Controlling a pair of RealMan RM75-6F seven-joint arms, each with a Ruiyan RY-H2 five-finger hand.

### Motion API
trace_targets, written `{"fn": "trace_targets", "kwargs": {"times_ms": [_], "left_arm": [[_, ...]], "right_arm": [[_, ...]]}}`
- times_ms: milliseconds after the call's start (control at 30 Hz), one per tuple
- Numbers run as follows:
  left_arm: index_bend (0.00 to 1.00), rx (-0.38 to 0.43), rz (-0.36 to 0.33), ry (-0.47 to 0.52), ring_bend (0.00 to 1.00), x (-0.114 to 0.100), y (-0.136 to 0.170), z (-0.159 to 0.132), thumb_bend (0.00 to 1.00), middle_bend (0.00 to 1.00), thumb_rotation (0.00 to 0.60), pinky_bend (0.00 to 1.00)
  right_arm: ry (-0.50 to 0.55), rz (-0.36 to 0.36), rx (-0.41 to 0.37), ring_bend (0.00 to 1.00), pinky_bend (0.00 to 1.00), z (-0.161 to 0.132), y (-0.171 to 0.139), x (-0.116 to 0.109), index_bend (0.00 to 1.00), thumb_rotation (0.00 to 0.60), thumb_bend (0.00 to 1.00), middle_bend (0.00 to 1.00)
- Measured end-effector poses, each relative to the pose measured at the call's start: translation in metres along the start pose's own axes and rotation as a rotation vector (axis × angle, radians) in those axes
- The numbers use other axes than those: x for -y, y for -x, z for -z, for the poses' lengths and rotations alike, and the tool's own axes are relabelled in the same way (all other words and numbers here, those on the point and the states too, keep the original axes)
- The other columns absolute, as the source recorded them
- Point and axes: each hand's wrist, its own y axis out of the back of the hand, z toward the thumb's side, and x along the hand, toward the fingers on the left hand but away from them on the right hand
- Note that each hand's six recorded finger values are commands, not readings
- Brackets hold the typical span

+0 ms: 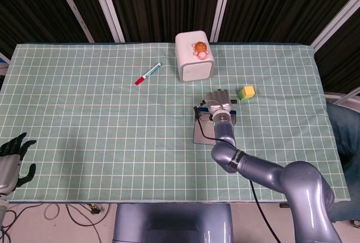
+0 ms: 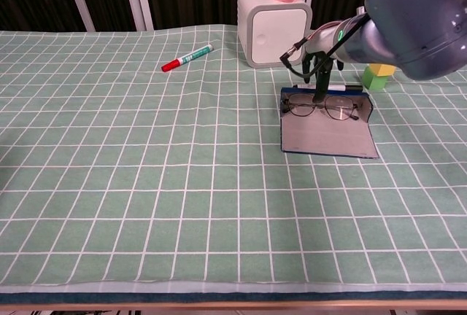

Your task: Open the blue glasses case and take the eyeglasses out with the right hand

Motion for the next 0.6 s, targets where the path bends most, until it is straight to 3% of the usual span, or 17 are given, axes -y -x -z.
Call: {"fn": "trace_targets", "kwargs": {"times_ms": [600], "left_arm": [[0.19, -0.004, 0.007, 0.001, 0.0, 0.0007, 0.0003, 0.0001, 0.47, 0.0, 0.6, 0.09]], "right_arm": [[0.02, 0.005, -0.003, 0.22, 0.24, 0.0069, 0.0022, 0.0027, 0.38, 0.6, 0.38, 0.44]]}}
